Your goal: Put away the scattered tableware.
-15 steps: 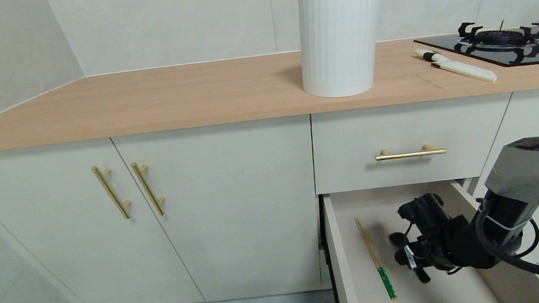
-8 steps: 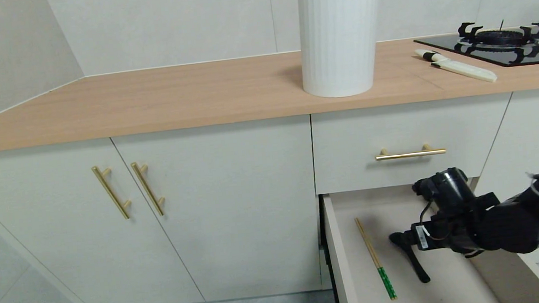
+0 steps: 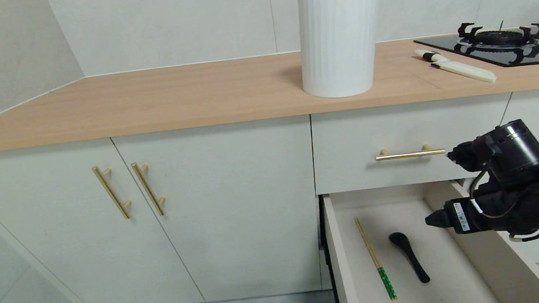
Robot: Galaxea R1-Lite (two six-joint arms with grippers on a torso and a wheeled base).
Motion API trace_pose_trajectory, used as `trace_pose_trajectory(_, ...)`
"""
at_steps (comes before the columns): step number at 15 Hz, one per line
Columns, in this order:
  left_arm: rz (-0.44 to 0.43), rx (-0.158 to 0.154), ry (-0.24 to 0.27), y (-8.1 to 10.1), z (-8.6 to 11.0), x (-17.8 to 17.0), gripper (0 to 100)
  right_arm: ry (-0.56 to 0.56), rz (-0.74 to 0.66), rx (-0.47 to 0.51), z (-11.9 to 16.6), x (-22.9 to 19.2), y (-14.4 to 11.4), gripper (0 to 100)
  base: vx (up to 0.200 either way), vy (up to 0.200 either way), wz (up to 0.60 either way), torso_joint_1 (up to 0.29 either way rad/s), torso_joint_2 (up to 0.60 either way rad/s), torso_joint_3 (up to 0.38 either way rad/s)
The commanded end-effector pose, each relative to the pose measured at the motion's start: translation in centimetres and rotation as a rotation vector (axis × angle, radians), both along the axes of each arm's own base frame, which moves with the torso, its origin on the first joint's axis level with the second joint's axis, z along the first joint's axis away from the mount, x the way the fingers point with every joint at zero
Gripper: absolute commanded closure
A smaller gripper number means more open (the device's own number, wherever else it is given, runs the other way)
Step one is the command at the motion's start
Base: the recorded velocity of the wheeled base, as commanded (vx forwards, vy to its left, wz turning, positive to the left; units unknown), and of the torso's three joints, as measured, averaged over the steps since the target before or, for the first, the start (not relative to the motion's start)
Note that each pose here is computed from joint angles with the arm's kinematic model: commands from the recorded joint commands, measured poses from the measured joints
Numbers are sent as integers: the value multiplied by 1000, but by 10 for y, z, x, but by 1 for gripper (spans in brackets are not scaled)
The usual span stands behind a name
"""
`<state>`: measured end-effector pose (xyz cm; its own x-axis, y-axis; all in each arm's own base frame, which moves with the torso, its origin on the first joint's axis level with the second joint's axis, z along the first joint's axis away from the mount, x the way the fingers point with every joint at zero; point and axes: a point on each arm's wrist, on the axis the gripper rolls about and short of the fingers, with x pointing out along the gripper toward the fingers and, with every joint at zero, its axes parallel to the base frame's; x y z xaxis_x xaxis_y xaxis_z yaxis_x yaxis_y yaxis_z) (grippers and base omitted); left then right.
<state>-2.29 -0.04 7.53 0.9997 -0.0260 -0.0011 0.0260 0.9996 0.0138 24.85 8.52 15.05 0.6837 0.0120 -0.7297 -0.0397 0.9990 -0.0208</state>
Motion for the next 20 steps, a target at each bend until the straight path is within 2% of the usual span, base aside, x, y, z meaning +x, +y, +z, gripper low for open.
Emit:
trace_pose_trajectory(1, 0, 0, 2, 0, 0, 0, 0, -45, 3, 16, 13, -7, -2, 0, 0, 0, 0, 0, 0, 0)
trace_pose_trajectory(7, 0, 0, 0, 0, 0, 0, 0, -38, 23, 14, 12, -10, 2, 0, -200, 0, 0, 3, 2, 4)
trace_pose_trajectory(12, 0, 0, 0, 0, 0, 0, 0, 17, 42, -9, 8, -16, 5, 0, -200, 0, 0, 1, 5, 3)
trace_pose_trajectory(20, 0, -2, 1, 0, 0, 0, 0, 310, 188, -131, -28, -35, 34, 0, 0, 0, 0, 0, 0, 0)
